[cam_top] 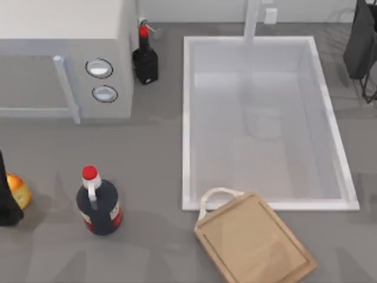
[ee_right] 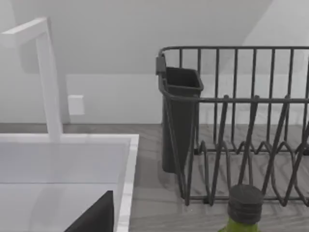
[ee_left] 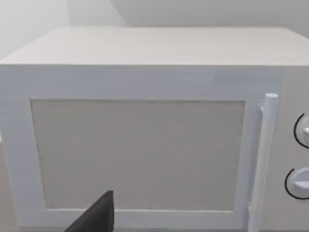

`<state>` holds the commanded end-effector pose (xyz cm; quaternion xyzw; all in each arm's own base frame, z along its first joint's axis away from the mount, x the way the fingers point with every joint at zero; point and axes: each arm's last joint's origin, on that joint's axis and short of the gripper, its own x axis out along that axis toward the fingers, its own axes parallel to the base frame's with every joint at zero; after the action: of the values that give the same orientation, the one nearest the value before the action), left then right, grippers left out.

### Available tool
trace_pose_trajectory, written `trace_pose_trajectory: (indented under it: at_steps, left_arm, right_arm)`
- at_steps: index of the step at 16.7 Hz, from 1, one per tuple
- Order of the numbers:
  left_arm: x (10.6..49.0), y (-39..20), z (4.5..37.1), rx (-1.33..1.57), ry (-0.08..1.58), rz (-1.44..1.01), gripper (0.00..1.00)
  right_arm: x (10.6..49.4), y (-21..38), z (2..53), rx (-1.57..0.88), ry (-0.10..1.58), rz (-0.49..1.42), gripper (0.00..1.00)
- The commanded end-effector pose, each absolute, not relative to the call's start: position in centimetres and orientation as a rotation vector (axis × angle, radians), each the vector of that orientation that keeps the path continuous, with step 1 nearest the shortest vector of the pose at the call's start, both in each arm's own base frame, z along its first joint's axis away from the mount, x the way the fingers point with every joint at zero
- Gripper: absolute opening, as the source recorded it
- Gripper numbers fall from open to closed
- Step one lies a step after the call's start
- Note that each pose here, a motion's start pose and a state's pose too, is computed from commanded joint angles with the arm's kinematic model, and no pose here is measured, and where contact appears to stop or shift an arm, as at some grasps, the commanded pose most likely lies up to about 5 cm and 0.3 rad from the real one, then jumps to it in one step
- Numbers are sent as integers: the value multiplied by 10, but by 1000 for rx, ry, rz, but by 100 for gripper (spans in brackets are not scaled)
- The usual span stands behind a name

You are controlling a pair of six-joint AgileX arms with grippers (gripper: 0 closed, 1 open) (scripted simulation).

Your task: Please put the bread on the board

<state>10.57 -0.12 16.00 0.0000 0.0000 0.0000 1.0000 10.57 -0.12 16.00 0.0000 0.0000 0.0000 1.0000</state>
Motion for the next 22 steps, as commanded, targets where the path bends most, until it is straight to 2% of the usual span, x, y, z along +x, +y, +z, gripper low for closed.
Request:
trace_pose_trajectory:
  at_steps: [4, 8, 11, 14, 18, 22]
  left_arm:
    - [106, -1, 165, 17, 31, -2, 100]
    - [112, -1, 194, 100, 200, -16, 100]
    - [131, 0, 216, 187, 429, -49, 100]
    - [168, 2, 227, 270, 726, -109, 100]
    - [230, 9, 214, 343, 1129, -218, 100]
    - [276, 17, 196, 385, 1393, -328, 100]
  right_arm:
    - [106, -1, 160, 0, 0, 0, 100]
    - [106, -1, 160, 0, 0, 0, 100]
    - [106, -1, 160, 0, 0, 0, 100]
    - [106, -1, 160, 0, 0, 0, 100]
    - [106, -1, 160, 0, 0, 0, 100]
    - [106, -1, 160, 0, 0, 0, 100]
